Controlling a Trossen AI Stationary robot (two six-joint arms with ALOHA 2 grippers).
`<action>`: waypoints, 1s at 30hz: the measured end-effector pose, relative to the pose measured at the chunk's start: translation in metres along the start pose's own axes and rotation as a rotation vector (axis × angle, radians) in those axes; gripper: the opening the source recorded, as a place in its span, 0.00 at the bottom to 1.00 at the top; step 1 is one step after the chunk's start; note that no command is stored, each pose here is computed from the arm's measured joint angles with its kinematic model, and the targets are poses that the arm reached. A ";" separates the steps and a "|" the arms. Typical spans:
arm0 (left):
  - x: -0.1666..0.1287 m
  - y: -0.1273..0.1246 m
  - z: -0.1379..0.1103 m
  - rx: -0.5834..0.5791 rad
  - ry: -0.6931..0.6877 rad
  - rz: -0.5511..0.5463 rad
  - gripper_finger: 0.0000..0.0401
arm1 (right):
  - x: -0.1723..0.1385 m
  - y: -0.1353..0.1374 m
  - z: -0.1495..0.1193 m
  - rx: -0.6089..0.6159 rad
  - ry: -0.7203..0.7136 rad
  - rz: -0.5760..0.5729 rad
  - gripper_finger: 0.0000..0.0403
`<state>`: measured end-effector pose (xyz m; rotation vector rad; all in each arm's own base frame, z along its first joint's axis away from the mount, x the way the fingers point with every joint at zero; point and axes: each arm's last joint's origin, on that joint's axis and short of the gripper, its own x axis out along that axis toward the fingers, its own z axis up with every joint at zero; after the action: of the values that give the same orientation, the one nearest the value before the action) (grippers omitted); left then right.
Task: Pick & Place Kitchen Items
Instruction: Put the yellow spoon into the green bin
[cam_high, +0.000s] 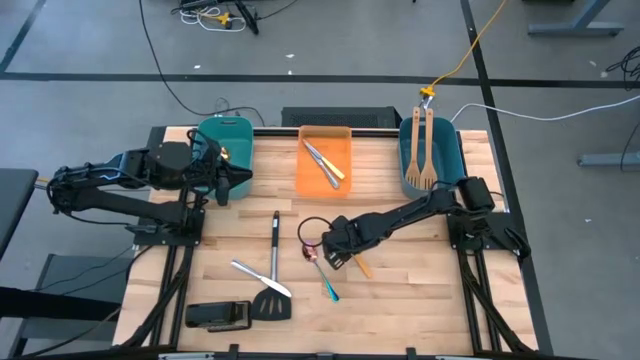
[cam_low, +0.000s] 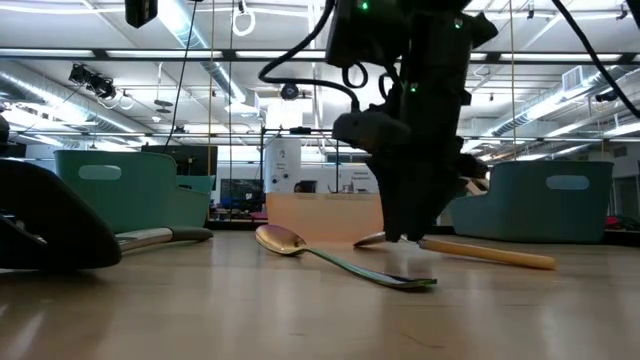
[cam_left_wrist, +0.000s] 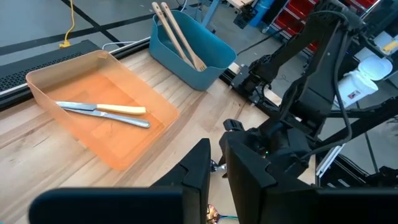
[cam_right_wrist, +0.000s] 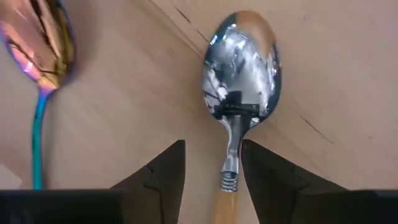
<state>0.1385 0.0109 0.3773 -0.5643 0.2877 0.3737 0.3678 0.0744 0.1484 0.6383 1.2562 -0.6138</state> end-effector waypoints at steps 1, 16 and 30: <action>0.000 0.000 0.000 0.000 0.000 0.000 0.14 | 0.002 -0.001 -0.001 0.000 0.000 -0.002 0.41; 0.000 0.000 0.000 0.000 0.000 0.000 0.14 | 0.014 -0.014 -0.002 0.046 0.012 -0.014 0.06; 0.000 0.000 0.000 0.000 0.001 0.001 0.14 | -0.010 -0.011 0.001 0.027 -0.074 0.060 0.06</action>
<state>0.1387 0.0109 0.3770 -0.5641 0.2888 0.3741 0.3583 0.0668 0.1569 0.6679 1.1579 -0.6003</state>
